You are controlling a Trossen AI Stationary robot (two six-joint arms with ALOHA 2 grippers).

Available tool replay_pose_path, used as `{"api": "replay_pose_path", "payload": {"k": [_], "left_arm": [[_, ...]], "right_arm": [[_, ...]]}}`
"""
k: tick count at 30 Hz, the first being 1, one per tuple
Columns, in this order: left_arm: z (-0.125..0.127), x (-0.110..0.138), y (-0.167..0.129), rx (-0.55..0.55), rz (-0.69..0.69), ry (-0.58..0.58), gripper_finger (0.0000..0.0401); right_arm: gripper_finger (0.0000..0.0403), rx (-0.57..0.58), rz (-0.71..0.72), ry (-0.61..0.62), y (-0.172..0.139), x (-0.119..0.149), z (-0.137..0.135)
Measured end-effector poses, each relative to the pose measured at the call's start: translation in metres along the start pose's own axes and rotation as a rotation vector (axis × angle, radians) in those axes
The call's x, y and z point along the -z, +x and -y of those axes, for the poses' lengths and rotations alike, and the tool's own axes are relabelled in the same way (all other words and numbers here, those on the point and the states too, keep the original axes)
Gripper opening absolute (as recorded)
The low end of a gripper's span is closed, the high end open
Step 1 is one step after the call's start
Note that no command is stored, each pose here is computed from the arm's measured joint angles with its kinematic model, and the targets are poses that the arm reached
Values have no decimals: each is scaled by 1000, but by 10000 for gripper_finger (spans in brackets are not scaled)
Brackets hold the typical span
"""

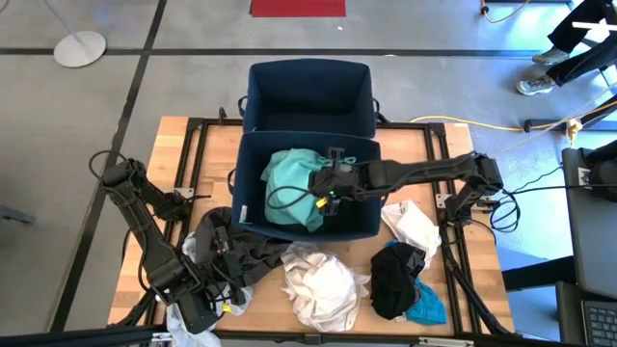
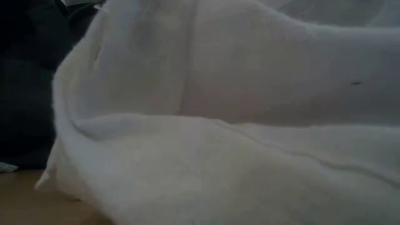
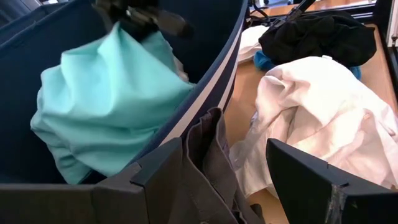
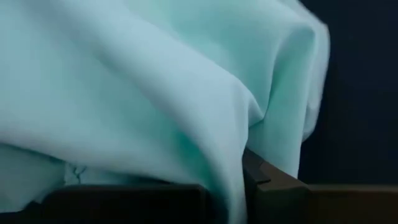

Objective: Sort clothes
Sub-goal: Put the light blue short pants into the bottom blue laundry bin

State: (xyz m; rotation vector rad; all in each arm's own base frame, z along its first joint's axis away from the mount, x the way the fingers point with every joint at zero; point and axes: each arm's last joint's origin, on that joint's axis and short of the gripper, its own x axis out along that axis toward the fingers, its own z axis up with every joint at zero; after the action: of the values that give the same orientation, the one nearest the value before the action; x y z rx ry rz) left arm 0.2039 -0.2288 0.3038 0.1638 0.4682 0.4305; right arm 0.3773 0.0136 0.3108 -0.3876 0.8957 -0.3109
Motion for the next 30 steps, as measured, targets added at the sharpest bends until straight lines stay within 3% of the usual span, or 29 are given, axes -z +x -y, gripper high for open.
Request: {"api": "replay_pose_path", "payload": {"k": [10, 17, 24, 30], "left_arm": [[0, 0, 0, 0, 0, 0, 224], [0, 0, 0, 3, -5, 0, 224], [0, 0, 0, 4, -6, 1, 224], [0, 0, 0, 5, -7, 9, 224]], "right_arm": [[38, 1, 9, 86, 6, 3, -3], [141, -53, -5, 104, 1, 1, -2], [233, -115, 5, 165, -37, -20, 16], [259, -165, 20, 169, -90, -34, 21]]}}
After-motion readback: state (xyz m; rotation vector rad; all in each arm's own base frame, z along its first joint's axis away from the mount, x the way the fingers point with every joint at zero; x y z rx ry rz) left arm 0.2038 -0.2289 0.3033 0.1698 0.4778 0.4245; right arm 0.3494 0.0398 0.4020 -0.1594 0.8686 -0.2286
